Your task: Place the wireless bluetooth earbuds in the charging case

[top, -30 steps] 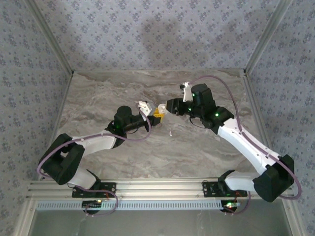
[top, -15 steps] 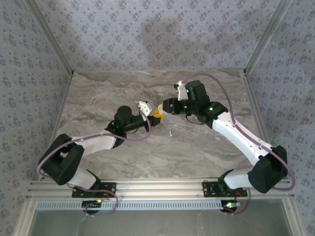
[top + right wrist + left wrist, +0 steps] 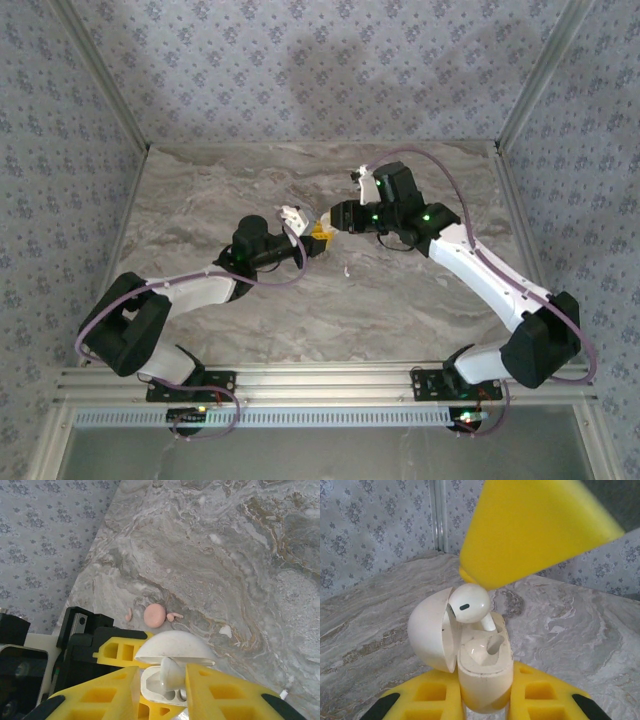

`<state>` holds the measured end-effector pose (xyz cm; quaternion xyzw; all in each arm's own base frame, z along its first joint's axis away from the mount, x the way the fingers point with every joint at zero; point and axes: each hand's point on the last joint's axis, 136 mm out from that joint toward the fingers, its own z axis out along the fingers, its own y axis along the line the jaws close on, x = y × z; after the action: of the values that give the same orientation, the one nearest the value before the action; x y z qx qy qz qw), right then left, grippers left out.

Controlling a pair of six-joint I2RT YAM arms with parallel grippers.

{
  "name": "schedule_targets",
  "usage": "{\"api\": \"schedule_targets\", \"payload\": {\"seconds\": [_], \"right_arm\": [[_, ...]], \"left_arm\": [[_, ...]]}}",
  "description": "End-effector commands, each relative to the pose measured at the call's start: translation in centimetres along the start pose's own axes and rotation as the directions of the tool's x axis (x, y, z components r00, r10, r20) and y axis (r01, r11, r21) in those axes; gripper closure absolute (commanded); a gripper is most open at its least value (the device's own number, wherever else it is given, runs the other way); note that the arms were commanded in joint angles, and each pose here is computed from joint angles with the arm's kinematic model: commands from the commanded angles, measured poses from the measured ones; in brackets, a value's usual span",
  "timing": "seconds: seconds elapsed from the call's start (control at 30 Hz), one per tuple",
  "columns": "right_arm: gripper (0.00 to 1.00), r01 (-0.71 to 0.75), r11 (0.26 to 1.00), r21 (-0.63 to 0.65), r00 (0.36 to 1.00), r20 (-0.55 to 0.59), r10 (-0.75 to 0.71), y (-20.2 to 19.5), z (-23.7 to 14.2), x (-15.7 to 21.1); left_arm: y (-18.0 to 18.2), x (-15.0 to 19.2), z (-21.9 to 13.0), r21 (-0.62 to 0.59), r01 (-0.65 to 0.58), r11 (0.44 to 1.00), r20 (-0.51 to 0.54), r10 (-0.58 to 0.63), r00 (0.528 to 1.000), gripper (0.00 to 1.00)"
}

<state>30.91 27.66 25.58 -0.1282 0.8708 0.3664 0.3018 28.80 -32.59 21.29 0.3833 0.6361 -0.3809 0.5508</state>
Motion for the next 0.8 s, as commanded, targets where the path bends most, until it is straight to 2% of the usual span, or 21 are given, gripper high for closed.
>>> {"api": "schedule_targets", "payload": {"seconds": [0.0,0.43,0.77], "right_arm": [[0.71,0.018,1.000,0.014,1.000,-0.021,-0.018,0.0,0.0,0.1],[0.78,-0.012,0.999,0.041,0.999,-0.030,0.013,0.0,-0.1,0.5],[0.58,-0.043,0.995,0.085,0.998,0.058,0.038,0.1,-2.8,-1.6]], "left_arm": [[-0.3,-3.3,-0.3,-0.002,-0.059,0.998,0.075,0.059,0.995,0.86],[-0.2,-3.5,-0.5,-0.012,-0.074,0.997,0.076,0.074,0.994,0.87],[-0.2,-3.1,-0.7,-0.021,-0.096,0.995,0.050,0.097,0.994,0.87]]}}
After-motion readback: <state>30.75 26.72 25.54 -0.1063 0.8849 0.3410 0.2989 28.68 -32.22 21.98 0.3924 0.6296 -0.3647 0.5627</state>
